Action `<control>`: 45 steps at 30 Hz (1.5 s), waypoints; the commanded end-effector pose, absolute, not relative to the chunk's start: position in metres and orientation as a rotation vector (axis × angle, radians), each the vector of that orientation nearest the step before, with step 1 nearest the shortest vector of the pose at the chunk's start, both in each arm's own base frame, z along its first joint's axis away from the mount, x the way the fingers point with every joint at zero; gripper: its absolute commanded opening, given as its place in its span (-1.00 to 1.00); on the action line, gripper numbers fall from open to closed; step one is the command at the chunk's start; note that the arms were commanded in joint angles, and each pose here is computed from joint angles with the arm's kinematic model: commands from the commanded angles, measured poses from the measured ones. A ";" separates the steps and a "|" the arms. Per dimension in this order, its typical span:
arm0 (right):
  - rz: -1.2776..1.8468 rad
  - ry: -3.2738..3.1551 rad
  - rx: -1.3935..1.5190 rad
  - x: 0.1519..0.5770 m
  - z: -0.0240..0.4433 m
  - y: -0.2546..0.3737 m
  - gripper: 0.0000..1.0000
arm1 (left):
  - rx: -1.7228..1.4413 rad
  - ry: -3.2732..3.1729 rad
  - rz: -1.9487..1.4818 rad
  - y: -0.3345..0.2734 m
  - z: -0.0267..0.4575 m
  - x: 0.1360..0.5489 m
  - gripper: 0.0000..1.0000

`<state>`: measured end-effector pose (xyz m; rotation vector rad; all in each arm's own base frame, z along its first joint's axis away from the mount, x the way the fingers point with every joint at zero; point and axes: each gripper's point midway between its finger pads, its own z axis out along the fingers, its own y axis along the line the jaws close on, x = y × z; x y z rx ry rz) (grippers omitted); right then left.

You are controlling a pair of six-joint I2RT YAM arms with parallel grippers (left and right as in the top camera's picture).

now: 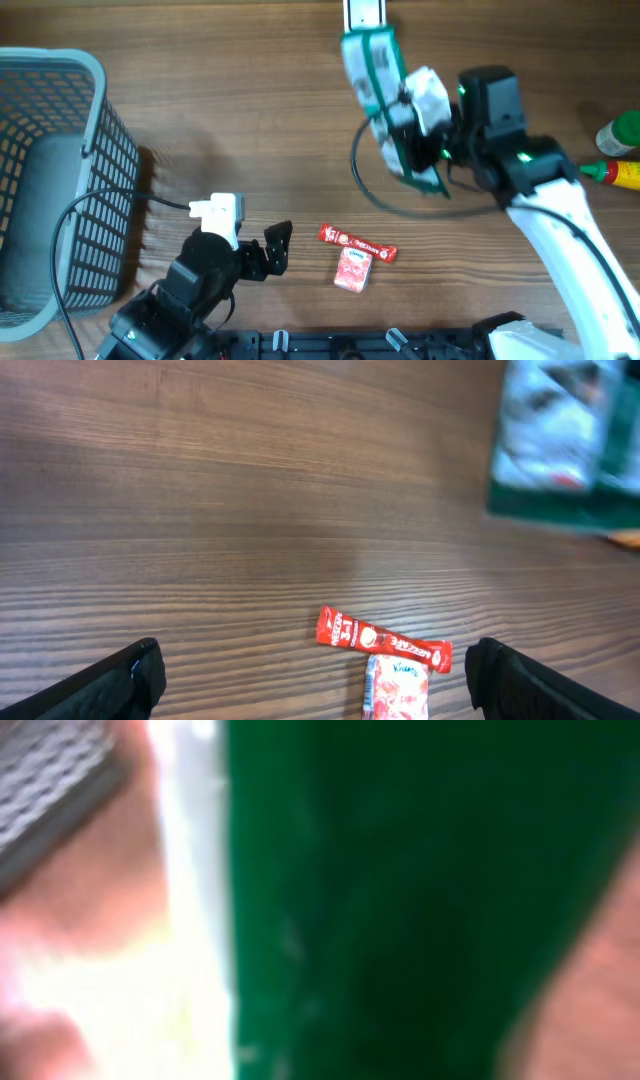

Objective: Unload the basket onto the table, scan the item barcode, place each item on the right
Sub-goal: 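Release the left gripper and raise the glove pack to the scanner with the right, then carry the glove pack right and drop it at the table's right edge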

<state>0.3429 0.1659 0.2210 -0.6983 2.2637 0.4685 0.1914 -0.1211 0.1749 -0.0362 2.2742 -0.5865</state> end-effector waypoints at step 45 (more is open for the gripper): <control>-1.370 1.864 -0.648 0.597 0.178 0.012 -0.91 | -0.017 2.247 -0.569 -0.120 0.183 0.194 1.00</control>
